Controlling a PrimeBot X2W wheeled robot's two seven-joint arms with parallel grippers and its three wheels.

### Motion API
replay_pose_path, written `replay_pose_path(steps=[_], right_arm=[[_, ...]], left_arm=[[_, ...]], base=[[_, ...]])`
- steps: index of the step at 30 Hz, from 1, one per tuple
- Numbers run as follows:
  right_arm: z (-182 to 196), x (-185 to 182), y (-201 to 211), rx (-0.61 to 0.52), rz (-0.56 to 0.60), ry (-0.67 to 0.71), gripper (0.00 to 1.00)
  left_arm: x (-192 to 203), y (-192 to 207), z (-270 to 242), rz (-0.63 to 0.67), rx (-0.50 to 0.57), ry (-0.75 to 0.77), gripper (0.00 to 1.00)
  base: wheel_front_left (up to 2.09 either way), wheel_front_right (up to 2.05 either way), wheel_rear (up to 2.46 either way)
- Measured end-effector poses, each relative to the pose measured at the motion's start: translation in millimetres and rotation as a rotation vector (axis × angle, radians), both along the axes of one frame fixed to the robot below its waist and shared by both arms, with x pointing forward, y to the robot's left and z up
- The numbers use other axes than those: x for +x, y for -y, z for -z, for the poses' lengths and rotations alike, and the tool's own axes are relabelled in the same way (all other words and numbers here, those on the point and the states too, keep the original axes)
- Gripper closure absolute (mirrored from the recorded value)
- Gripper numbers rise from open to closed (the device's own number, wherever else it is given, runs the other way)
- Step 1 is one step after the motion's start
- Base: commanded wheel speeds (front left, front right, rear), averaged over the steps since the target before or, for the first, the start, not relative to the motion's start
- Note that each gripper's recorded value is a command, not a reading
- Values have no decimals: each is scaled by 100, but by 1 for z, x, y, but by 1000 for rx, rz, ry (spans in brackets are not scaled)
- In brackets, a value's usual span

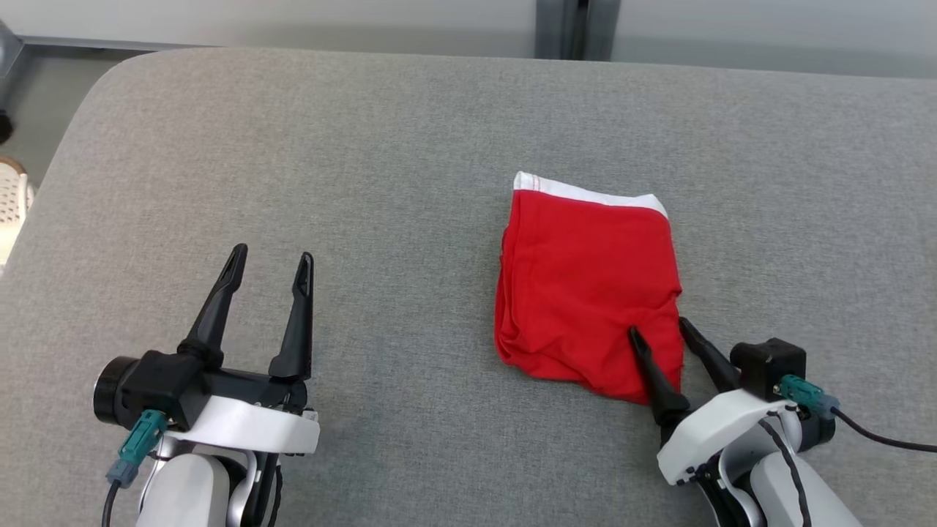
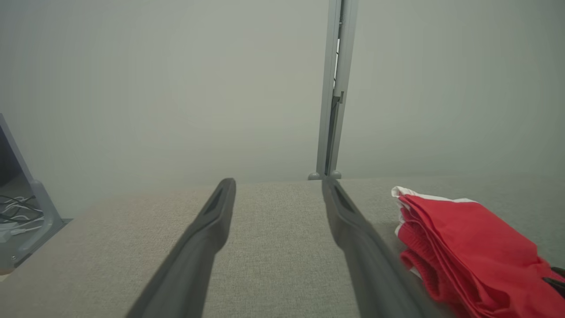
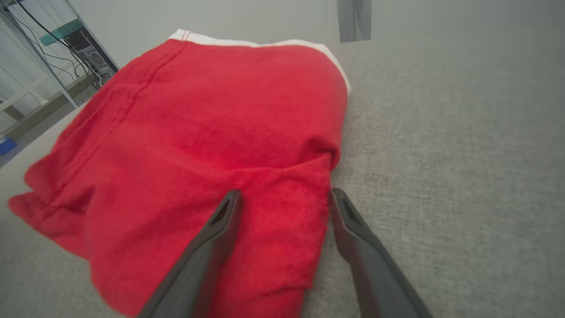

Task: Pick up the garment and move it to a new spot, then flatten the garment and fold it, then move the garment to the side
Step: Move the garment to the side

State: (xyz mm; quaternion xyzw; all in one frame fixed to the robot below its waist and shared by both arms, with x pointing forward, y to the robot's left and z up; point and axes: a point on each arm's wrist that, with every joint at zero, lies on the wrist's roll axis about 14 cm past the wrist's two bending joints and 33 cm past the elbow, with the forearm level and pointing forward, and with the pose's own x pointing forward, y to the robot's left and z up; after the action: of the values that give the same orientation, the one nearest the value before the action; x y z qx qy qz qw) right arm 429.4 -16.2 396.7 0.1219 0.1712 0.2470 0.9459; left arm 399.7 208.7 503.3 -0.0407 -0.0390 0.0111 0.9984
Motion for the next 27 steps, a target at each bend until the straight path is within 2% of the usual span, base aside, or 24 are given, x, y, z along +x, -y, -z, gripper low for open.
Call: replay_pose_path(steps=[3,4,5,6,15,23,27], right_arm=[[12,-7,-6,6,-11,-43,0],[13,-7,-8,14,-12,-50,22],[13,-7,-8,14,-12,-50,76],[13,-7,-9,16,-15,-54,100],[4,-4,0,44,24,-28,100],[-2,-10,73,-49,163,24,100],[-3,-17,120,-141,244,41,100]], left_arm=[[-1,-3,1,-12,-4,-3,0],[-1,-4,0,-14,-4,-1,0],[-1,-4,0,-14,-4,-1,0],[0,-4,-1,-15,-4,3,0],[10,-8,-12,-23,5,43,0],[31,23,-12,76,4,59,0],[49,51,-7,158,-2,61,0]], base=[[0,0,0],[0,0,0],[0,0,0],[0,0,0],[0,0,0],[0,0,0],[0,0,0]])
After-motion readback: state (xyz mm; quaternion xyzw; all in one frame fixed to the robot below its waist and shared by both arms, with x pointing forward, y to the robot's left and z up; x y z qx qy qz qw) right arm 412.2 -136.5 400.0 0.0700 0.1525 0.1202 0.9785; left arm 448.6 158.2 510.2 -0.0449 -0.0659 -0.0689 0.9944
